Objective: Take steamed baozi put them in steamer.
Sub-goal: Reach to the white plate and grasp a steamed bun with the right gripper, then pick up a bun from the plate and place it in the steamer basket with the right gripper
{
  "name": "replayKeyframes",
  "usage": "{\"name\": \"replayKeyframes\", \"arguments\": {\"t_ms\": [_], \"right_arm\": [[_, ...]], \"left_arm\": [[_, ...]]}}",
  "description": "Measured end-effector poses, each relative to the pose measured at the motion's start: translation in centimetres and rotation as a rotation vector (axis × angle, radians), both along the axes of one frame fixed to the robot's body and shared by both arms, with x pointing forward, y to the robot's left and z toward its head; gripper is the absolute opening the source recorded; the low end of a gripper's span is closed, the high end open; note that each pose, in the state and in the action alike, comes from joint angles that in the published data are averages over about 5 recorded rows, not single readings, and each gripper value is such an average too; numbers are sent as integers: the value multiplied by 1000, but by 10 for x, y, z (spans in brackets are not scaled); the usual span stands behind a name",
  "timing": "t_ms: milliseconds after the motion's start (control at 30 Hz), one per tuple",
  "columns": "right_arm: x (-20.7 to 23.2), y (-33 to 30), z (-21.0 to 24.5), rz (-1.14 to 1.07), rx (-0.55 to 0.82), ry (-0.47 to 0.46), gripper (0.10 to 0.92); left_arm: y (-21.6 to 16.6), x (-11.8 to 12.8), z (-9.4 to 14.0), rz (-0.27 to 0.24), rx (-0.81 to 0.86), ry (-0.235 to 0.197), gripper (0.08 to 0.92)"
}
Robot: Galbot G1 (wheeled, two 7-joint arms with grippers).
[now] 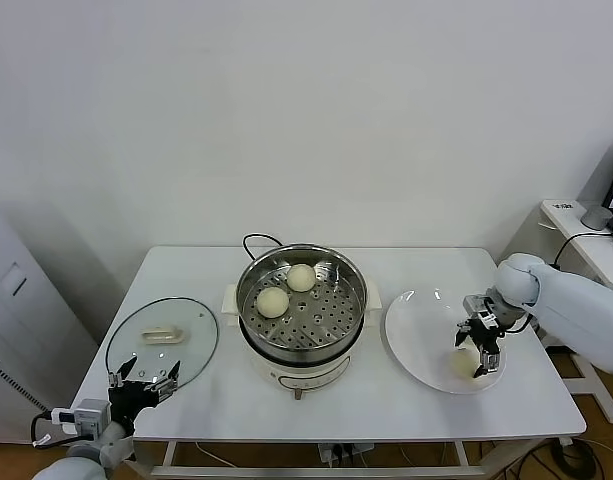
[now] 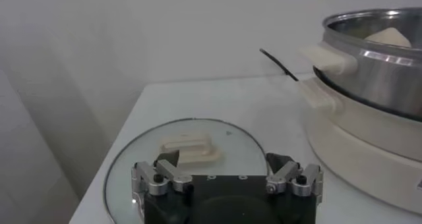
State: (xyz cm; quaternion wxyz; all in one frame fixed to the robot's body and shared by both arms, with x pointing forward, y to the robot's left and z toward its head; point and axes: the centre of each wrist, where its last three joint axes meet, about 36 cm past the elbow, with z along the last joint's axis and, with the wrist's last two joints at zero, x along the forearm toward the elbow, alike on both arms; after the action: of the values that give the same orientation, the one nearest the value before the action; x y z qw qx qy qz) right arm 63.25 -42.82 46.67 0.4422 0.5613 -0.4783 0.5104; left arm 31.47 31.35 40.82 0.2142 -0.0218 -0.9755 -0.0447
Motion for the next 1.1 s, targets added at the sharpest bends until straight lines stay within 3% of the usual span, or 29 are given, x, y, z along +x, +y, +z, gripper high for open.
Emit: {"name": "replayKeyframes", "arguments": {"t_ms": [333,633,800,1100], "right_arm": [[0,3,-7,2,-1,-2,541],[0,4,7,20,5,-1,513],[9,11,43,59,30,-25,515],[44,66,148,227,129,-142,518]], "left_arm": [[-1,0,0,1,-2,0,823],[-1,0,0,2,-4,-1,823],[-2,0,1,-2,-2,-3,823],[-3,1,2,-8,-8,-4,823]]}}
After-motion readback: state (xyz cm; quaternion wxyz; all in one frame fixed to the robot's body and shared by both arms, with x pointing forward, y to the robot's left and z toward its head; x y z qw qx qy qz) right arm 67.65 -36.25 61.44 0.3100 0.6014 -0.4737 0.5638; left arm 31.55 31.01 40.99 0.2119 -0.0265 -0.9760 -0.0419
